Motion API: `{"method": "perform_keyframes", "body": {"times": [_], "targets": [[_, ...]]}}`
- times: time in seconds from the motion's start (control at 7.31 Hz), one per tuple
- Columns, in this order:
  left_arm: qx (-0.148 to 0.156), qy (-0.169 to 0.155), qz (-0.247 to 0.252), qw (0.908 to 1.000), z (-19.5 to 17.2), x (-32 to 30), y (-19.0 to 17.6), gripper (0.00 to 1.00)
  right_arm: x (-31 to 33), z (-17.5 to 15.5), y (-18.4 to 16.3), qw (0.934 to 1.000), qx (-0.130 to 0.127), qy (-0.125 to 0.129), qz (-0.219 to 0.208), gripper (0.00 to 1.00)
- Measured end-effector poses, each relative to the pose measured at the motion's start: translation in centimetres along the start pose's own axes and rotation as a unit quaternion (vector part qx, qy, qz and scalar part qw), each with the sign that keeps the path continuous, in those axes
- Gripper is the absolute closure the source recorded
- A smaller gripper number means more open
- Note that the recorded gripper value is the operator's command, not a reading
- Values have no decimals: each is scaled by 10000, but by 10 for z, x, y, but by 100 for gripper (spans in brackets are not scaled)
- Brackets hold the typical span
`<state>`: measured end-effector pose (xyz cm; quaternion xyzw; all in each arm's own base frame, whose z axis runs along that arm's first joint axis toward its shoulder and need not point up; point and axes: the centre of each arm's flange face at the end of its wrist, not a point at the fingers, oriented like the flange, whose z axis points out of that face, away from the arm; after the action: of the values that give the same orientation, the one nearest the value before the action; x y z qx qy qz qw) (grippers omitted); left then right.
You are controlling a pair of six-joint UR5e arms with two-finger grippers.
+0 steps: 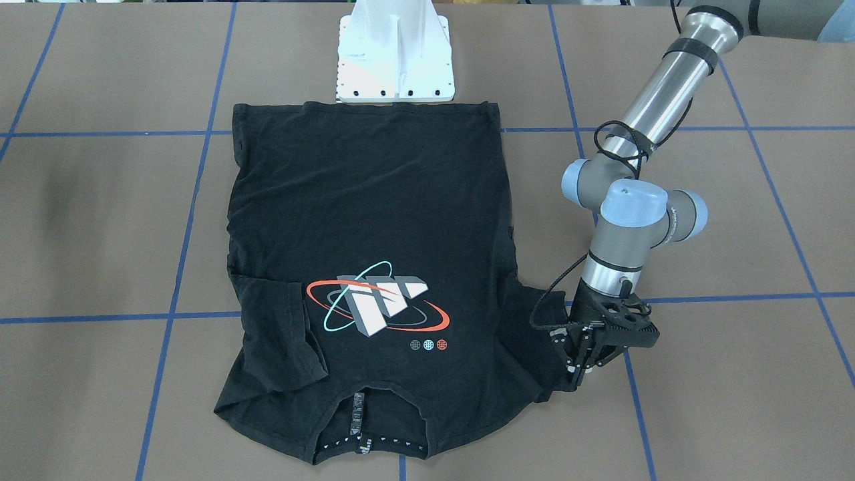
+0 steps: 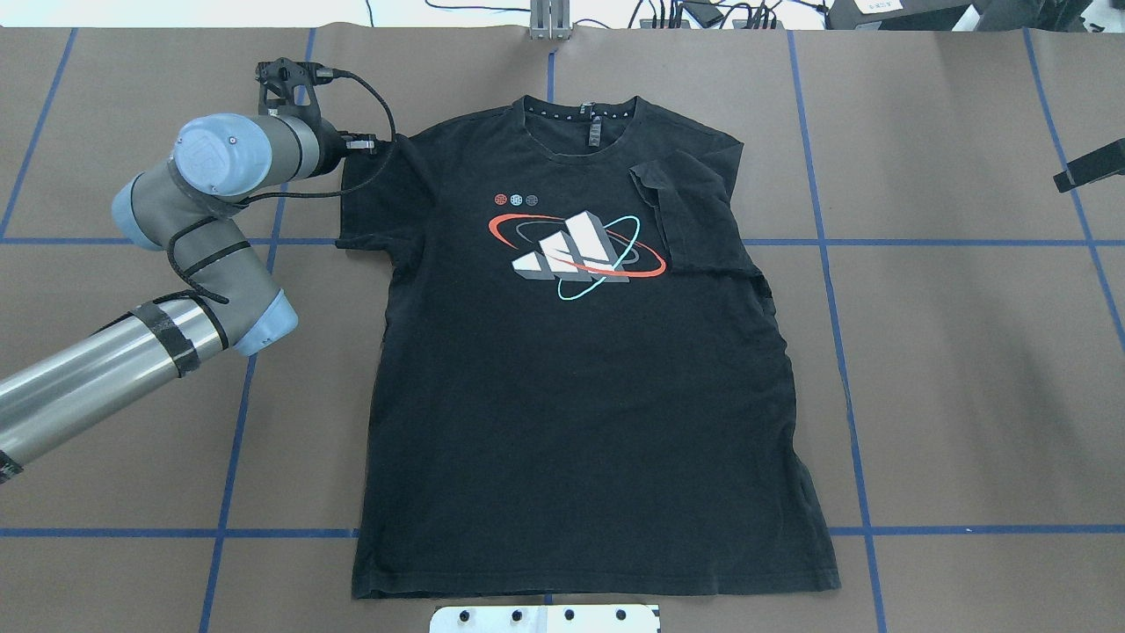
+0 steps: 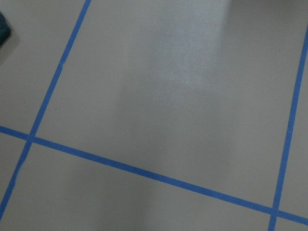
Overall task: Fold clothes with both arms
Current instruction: 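Grasp the sleeve nearest the left gripper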
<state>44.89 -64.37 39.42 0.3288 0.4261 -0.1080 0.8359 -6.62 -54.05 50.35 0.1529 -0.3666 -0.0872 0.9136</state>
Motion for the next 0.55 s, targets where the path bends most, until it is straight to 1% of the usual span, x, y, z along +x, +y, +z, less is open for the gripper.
{"method": "perform_keyframes", "body": {"times": [0.27,0.55], "targets": [[115,246,-17,9996,-24,11,-6,100,0,0,0,10000,0,0,4,0],[176,459,-390,9980,-44,29,-11,100,0,0,0,10000,1,0,9,0]]}}
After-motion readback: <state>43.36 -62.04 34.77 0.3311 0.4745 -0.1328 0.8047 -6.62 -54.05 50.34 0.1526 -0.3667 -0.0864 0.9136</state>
